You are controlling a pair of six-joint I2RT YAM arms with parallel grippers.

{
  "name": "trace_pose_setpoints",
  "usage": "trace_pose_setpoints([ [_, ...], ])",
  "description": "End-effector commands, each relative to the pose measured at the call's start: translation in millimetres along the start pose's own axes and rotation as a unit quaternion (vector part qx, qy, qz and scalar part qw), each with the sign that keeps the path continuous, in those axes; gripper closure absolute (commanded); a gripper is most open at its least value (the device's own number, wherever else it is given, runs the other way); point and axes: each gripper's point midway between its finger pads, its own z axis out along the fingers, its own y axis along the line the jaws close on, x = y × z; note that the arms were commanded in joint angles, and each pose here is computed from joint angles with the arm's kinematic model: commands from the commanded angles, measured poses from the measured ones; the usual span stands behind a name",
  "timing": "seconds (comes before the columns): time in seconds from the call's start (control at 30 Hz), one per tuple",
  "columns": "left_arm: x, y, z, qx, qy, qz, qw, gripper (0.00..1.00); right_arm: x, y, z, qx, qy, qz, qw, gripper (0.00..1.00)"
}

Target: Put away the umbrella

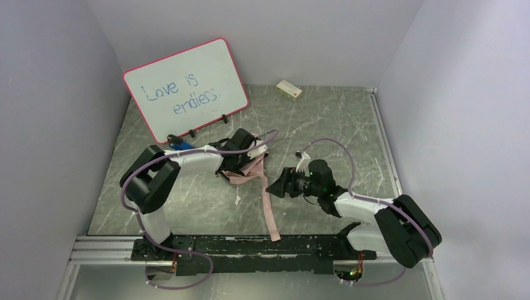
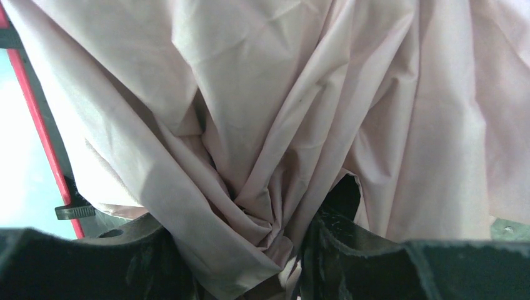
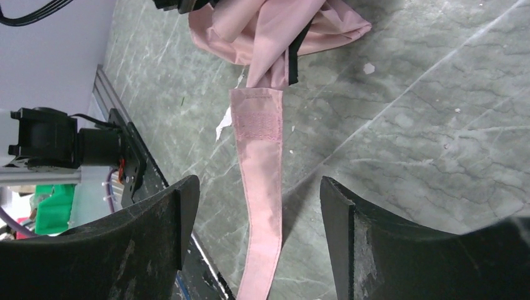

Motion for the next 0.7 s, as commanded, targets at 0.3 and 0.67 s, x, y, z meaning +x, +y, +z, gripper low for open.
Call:
trace_pose_setpoints([
  [0.3, 7, -2, 15, -0.028, 0.029, 0.003, 0.999, 0.95, -2, 1, 5, -0.025, 0.005, -0.049, 0.998, 0.28],
  [0.67, 14, 28, 21, -0.07, 0.041, -0.033, 0.996, 0.95, -7, -5, 20, -0.049, 0.011, -0.049, 0.998, 0.28],
])
